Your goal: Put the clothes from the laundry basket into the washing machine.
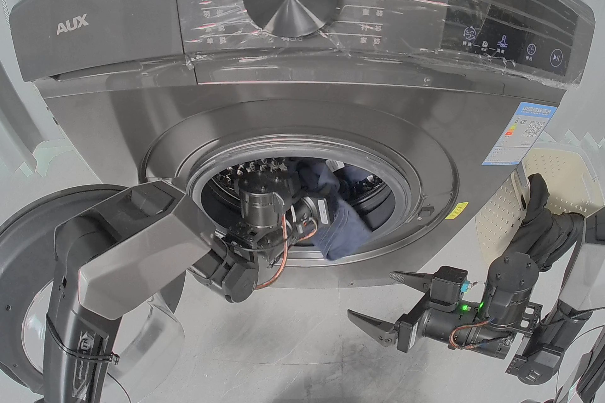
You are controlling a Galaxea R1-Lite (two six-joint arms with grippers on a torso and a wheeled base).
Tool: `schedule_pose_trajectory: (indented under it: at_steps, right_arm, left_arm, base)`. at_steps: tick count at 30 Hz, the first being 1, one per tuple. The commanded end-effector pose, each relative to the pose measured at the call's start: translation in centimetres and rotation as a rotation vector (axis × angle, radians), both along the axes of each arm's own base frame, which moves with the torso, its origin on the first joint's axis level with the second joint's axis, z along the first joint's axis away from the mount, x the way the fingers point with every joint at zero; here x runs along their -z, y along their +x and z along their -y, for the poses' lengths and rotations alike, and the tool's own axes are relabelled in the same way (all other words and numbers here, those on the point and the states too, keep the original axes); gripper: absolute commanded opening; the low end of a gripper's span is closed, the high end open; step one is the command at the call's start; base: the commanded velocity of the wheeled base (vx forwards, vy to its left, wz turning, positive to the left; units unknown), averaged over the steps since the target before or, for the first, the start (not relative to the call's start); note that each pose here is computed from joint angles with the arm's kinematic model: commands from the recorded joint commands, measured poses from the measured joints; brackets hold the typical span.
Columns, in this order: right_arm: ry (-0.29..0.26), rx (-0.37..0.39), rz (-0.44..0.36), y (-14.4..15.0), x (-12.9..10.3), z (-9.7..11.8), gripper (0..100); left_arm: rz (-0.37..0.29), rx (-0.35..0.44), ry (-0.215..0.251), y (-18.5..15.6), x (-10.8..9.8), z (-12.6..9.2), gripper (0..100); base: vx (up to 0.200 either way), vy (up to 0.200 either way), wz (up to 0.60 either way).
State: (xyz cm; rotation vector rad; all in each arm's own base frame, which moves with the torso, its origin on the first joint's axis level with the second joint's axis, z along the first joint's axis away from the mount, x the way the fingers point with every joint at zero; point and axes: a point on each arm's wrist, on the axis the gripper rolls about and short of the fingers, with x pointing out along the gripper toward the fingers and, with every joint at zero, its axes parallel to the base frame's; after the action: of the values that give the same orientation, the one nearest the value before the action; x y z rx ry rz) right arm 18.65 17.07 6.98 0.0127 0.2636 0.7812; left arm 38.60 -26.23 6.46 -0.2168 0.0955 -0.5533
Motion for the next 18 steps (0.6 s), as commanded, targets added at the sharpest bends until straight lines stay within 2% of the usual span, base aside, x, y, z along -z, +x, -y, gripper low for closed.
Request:
schedule_pose_trajectory:
  at_steps: [1,9,11,15,18]
  right_arm:
    - [0.000,-0.007,-0.010,0.0,0.2,-0.3,100]
    - [0.003,-0.008,-0.006,0.0,0.2,-0.4,100]
    - [0.004,-0.006,-0.007,0.0,0.2,-0.4,100]
    - [0.005,-0.007,-0.004,0.1,0.1,-0.4,100]
    - [0.008,-0.006,-0.003,0.1,0.1,-0.5,100]
  left_arm:
    - [0.079,-0.037,-0.103,1.4,-2.2,0.7,0]
    - [0.151,-0.101,-0.153,3.1,-2.1,1.2,0]
    - [0.159,-0.118,-0.152,3.5,-1.9,1.0,0]
    - [0.197,-0.144,-0.118,4.5,-1.6,0.5,0]
    - [0.256,-0.195,-0.146,5.7,-2.0,0.4,0]
  base:
    - [0.000,0.000,0.00]
    - [0.000,0.000,0.00]
    - [0.000,0.000,0.00]
    - [0.000,0.000,0.00]
    - [0.000,0.000,0.00]
